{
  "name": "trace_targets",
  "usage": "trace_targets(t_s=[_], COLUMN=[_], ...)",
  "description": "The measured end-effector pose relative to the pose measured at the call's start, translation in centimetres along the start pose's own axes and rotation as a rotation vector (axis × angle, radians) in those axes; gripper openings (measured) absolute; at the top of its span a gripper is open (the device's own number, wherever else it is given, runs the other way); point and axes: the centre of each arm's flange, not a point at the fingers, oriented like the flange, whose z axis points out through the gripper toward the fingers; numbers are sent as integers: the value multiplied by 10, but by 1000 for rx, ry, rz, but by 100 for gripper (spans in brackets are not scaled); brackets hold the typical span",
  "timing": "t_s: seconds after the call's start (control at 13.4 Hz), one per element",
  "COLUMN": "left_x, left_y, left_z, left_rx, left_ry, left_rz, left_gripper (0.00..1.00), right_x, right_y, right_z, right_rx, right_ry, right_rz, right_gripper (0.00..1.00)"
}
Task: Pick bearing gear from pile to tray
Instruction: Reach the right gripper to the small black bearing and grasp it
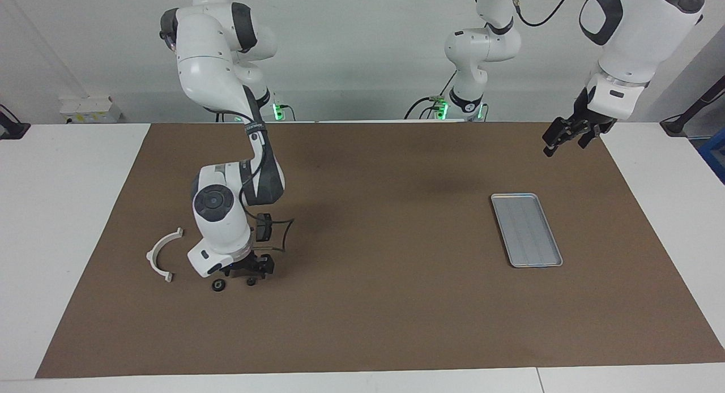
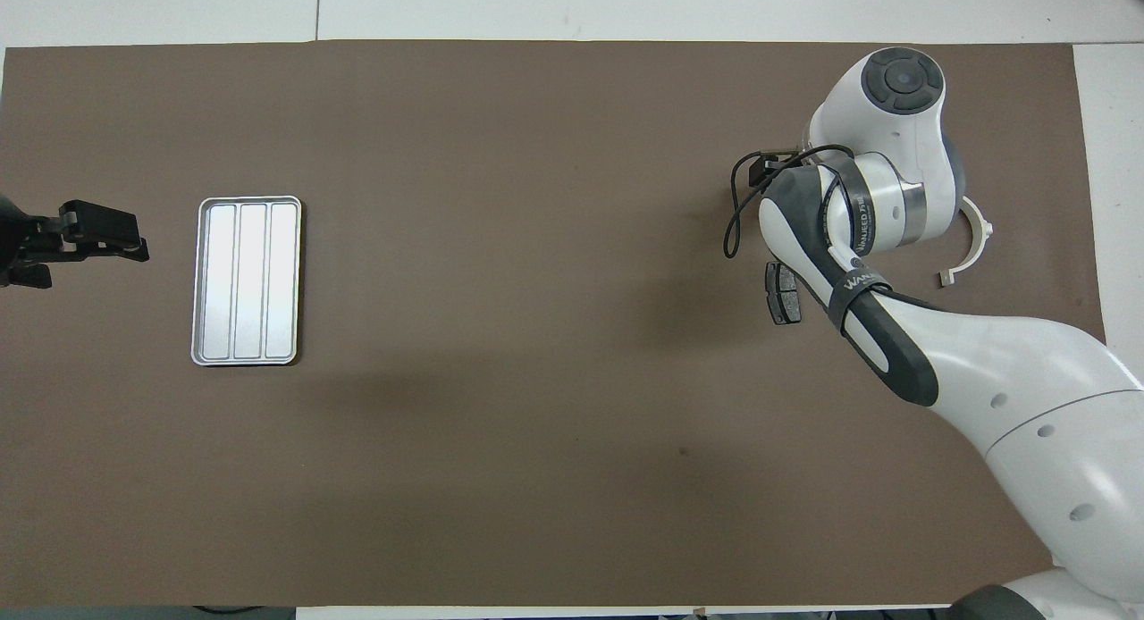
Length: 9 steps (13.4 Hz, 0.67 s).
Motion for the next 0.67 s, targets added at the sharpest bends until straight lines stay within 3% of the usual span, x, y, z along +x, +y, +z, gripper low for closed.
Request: trace_targets(t_s=[0.67], left_x=[0], left_y=[0], left_z=[0], left_rx=[0], left_ry=[0], left_rz=[0], left_gripper=[100], right_x=[9], right_y=[-2], right_z=[-1], right_rx=[31], right_ry=[26], right_rz=[70], right_gripper=[100])
